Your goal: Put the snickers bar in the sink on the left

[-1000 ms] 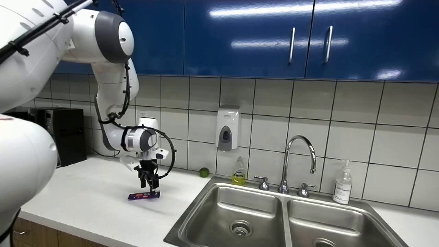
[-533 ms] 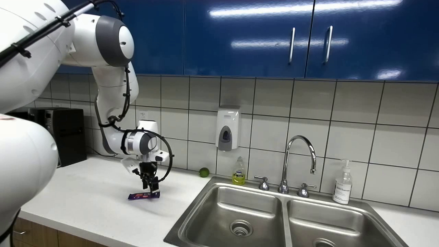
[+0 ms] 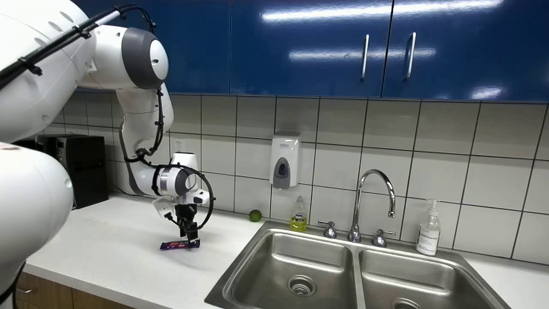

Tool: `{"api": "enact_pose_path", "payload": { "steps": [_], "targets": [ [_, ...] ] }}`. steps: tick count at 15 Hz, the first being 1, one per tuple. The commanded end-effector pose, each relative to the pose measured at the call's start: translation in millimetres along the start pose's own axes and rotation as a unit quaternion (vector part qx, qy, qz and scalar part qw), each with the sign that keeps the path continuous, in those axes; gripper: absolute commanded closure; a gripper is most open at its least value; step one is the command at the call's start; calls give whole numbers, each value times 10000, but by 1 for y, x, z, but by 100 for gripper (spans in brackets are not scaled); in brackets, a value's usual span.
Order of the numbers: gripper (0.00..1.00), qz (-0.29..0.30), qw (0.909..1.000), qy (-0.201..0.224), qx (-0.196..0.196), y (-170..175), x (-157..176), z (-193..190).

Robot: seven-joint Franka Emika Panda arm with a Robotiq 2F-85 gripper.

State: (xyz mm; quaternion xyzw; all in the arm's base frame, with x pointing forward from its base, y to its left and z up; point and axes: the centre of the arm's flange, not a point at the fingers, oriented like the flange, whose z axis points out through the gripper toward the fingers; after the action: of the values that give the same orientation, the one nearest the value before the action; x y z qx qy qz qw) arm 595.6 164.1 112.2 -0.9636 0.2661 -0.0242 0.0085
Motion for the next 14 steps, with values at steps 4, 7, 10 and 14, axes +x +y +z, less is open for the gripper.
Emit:
{"api": "enact_pose_path", "payload": {
  "steps": [4,7,10,14],
  "targets": [
    [0,233,9997,3,27,-18,4,7],
    [0,255,9997,-1,20,-20,3,9],
    [0,263,9996,-8,32,-23,2,10],
    [0,257,9997,3,38,-24,-1,8]
  ]
}}
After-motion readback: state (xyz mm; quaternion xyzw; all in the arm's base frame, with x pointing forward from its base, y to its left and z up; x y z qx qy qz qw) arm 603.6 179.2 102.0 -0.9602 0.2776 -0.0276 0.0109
